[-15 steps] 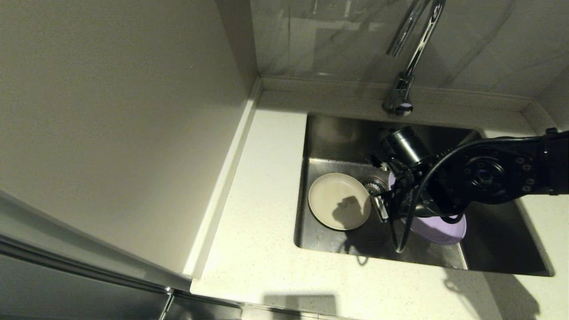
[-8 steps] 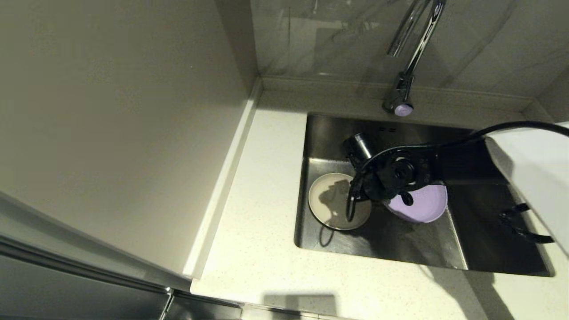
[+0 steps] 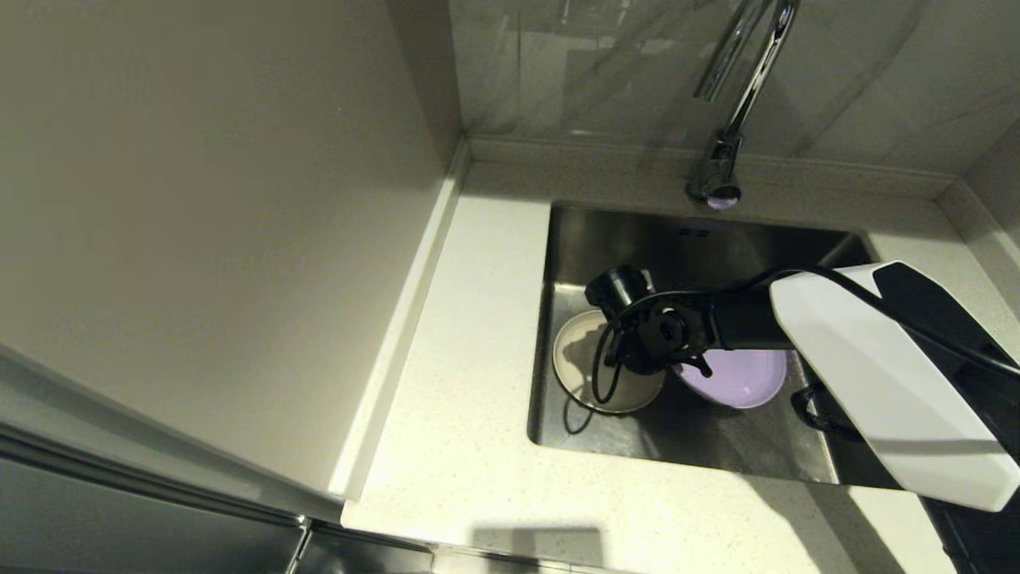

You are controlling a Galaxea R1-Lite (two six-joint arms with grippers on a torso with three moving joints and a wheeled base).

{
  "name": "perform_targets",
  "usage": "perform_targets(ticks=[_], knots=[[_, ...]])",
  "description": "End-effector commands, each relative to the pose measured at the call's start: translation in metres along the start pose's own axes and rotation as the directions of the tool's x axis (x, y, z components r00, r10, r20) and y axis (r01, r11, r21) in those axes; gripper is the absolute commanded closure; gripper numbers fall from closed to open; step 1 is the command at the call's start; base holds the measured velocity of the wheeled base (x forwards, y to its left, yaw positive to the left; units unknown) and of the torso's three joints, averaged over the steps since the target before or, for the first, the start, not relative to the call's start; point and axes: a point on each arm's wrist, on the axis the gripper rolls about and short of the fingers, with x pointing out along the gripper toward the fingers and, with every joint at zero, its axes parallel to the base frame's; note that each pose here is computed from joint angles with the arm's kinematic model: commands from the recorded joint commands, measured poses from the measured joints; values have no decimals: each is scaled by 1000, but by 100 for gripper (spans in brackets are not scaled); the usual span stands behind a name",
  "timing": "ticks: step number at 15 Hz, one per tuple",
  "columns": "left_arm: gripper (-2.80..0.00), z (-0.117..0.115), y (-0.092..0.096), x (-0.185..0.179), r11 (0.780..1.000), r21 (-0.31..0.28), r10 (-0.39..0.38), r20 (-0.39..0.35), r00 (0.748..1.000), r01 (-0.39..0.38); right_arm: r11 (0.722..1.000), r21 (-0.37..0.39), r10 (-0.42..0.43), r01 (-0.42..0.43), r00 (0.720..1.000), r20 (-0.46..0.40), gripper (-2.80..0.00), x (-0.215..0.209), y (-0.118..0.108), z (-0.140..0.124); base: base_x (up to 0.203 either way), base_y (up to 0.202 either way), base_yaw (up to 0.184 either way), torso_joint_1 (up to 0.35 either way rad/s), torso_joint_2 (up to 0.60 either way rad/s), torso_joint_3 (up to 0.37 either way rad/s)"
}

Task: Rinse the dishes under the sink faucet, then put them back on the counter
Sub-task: Put a plate into the sink, then turn on the faucet

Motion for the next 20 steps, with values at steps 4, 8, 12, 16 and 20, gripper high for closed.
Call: perform_targets(ticks=[4,8,12,16,20], knots=[[0,0,0,0,1000,-1,1,4,1000,-1,1000,10,-10,10,1000,5,-280,0,-2,3,0,0,0,0,0,0],[0,0,0,0,1000,-1,1,4,1000,-1,1000,21,-5,5,1000,-9,-280,-48,-57,27,0,0,0,0,0,0],[0,0,0,0,1000,-1,1,4,1000,-1,986,-160,-95,55,962,-255,-280,-126,-174,12,0,0,0,0,0,0],[0,0,0,0,1000,-1,1,4,1000,-1,991,-17,-133,135,940,-313,-280,-152,-243,6,0,0,0,0,0,0],[0,0,0,0,1000,0,1,4,1000,-1,964,258,-8,63,978,-209,0,-144,-243,23,0,0,0,0,0,0]])
